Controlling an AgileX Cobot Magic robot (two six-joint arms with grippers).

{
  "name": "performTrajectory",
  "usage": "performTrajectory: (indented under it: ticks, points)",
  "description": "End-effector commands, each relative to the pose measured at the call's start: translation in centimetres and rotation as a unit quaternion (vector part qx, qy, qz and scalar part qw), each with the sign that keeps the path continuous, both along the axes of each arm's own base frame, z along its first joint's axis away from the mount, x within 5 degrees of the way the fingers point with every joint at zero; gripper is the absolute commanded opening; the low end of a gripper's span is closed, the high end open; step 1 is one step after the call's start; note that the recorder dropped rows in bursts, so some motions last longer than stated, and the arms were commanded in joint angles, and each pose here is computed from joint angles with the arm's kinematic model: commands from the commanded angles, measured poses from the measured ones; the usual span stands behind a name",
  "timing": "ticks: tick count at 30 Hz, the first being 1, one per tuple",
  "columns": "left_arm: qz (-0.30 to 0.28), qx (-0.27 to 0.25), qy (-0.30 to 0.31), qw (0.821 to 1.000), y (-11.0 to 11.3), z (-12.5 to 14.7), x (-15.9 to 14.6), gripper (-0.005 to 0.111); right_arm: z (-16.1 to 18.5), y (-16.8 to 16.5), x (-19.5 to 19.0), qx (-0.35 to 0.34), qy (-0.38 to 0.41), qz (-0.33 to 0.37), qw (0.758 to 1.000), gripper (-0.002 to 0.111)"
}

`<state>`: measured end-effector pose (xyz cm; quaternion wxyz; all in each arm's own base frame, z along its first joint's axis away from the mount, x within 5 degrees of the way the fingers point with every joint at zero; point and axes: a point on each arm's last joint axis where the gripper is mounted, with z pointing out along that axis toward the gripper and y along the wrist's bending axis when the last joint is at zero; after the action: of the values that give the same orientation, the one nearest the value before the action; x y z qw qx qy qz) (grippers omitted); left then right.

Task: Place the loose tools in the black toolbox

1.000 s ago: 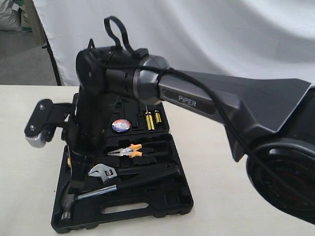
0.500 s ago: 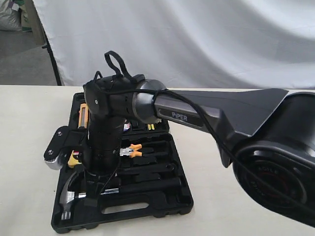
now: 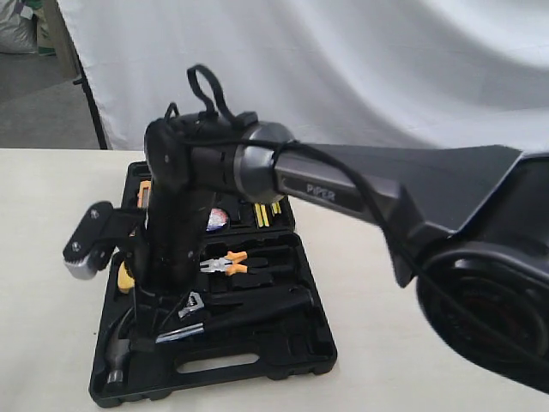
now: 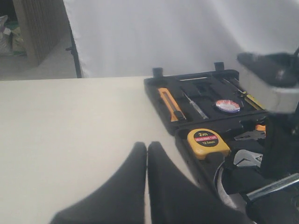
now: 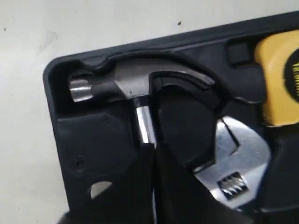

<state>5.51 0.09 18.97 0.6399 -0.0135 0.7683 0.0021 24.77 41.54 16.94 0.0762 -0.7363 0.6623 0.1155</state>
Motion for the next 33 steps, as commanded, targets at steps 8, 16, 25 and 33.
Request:
performTrajectory:
  ticks: [8, 16, 25, 33]
  points:
    - [0.002, -0.008, 0.000, 1.000, 0.0, -0.1, 0.0, 0.001, -5.0, -0.5, 0.3, -0.085, 0.033, -0.006, 0.996, 0.000]
    - [0.002, -0.008, 0.000, 1.000, 0.0, -0.1, 0.0, 0.001, 2.8, -0.9, 0.7, -0.016, -0.015, -0.013, 1.000, 0.000]
    - [0.002, -0.008, 0.000, 1.000, 0.0, -0.1, 0.0, 0.001, 8.1, -4.9, 4.0, 0.018, -0.038, -0.089, 0.995, 0.000]
    - [0.002, -0.008, 0.000, 1.000, 0.0, -0.1, 0.0, 0.001, 3.1, -11.8, 8.1, -0.053, 0.031, -0.198, 0.978, 0.000]
